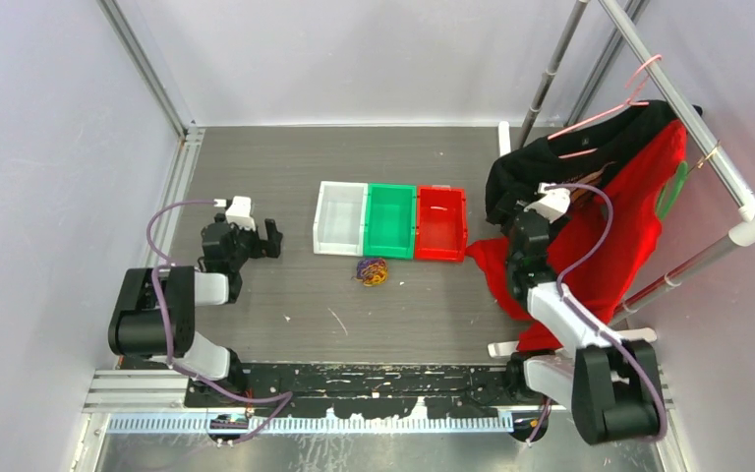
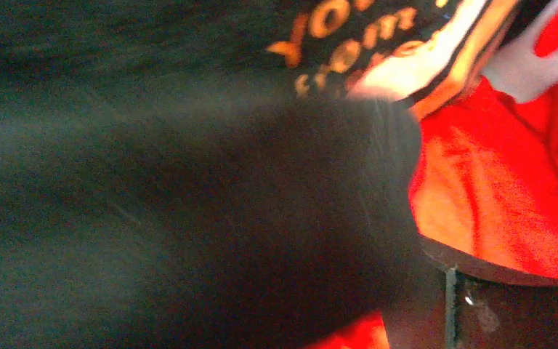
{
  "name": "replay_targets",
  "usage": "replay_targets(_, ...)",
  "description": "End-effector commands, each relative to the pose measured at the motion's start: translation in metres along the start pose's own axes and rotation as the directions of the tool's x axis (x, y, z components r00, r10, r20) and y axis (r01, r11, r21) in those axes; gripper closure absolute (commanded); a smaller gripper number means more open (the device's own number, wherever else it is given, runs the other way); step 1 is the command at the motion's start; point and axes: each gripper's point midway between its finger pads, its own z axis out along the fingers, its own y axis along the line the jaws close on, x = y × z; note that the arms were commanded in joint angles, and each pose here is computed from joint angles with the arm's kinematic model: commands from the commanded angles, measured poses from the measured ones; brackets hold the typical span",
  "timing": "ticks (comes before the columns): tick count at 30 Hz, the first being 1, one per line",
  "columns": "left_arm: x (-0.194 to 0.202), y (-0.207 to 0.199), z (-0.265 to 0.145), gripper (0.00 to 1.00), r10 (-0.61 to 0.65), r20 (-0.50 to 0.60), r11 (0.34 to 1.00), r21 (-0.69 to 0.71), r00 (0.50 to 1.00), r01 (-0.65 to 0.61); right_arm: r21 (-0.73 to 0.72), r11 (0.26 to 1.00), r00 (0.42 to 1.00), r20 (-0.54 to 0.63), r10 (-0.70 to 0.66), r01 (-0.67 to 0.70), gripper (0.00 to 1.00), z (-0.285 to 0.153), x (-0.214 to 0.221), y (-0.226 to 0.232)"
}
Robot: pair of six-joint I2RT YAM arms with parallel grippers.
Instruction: Untangle the cables
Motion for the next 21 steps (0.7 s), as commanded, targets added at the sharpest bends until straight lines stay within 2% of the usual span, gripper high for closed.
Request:
replay_targets(1, -0.06, 0.008, -0.002, 0.01, 0.001, 0.042, 1.0, -0.028, 0.999, 0.0, -0.114, 0.993, 0.997, -0.07, 0.016, -0.024, 0.0, -0.035, 0.009, 0.029)
replay_targets(3, -0.068, 0.001, -0.008, 0.01, 0.005, -0.072, 1.0, 0.023, 0.997, -0.003, -0.156, 0.986, 0.99, -0.137, 0.038, -0.059, 0.0, -0.047, 0.017, 0.04)
replay_targets(6, -0.084, -0.015, -0.022, 0.01, 0.023, -0.179, 0.993, 0.122, 0.984, -0.001, -0.275, 0.922, 0.95, -0.226, 0.213, -0.273, 0.0, -0.066, 0.011, 0.072)
replay_targets(9, -0.095, -0.032, -0.04, 0.01, 0.053, -0.239, 0.975, 0.224, 0.97, 0.001, -0.241, 0.876, 0.888, -0.313, 0.338, -0.419, 0.0, -0.079, 0.006, 0.079)
replay_targets(13, -0.107, -0.048, -0.066, 0.01, 0.093, -0.244, 0.952, 0.307, 0.965, -0.014, -0.356, 0.829, 0.87, -0.409, 0.277, -0.431, 0.0, -0.099, 0.011, 0.103)
replay_targets(16, -0.103, -0.062, -0.085, 0.01, 0.116, -0.261, 0.926, 0.377, 0.958, -0.009, -0.356, 0.863, 0.88, -0.438, 0.185, -0.358, 0.0, -0.11, 0.028, 0.108)
replay_targets(21, -0.092, -0.077, -0.109, 0.0, 0.144, -0.31, 0.891, 0.454, 0.94, 0.013, -0.404, 0.869, 0.89, -0.448, 0.085, -0.286, 0.07, -0.135, 0.049, 0.122)
